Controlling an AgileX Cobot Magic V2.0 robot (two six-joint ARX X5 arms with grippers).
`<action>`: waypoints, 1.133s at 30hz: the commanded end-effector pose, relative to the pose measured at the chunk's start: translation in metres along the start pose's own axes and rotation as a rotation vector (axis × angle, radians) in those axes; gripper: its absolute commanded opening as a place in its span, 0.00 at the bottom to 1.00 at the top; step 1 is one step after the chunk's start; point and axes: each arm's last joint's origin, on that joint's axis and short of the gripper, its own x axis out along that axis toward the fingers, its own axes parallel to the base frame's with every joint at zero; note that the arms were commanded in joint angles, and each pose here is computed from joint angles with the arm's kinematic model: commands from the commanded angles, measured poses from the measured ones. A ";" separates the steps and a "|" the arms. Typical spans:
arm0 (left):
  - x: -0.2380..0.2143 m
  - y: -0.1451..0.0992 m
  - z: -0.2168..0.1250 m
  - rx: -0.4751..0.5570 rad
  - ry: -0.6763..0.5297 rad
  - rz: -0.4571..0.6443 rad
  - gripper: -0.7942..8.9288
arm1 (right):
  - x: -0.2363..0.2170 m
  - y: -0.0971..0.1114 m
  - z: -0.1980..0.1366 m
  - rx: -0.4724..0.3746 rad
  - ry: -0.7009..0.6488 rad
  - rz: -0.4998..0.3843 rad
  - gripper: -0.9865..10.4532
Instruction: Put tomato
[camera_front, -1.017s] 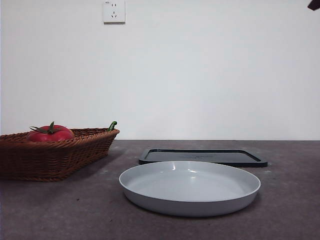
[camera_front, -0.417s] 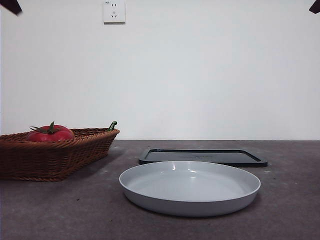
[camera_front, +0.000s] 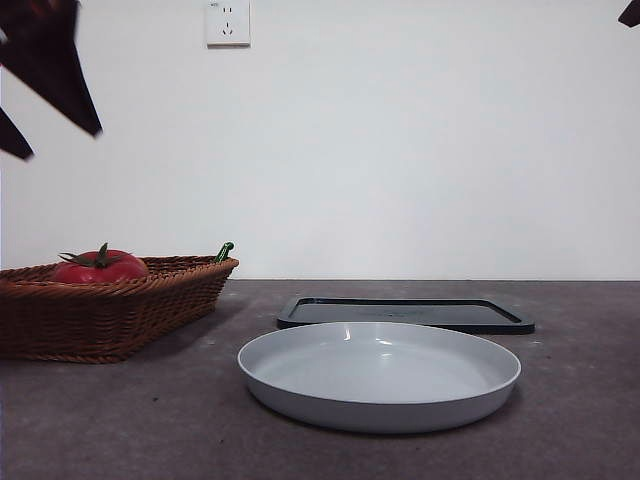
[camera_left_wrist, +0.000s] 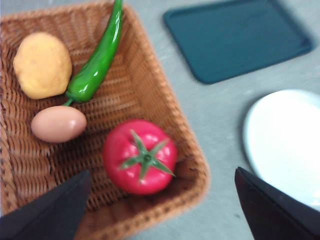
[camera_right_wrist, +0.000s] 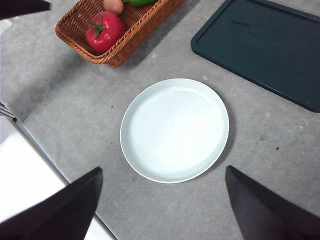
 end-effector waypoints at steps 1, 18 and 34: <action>0.015 0.003 0.007 0.044 0.006 0.008 0.56 | -0.002 0.002 0.005 -0.019 -0.018 0.005 0.43; 0.086 0.018 -0.001 0.042 0.132 0.003 0.56 | -0.002 0.002 0.005 -0.012 -0.017 0.005 0.43; 0.112 0.021 -0.013 0.053 0.223 0.006 0.56 | -0.002 0.002 0.005 -0.011 -0.016 0.007 0.43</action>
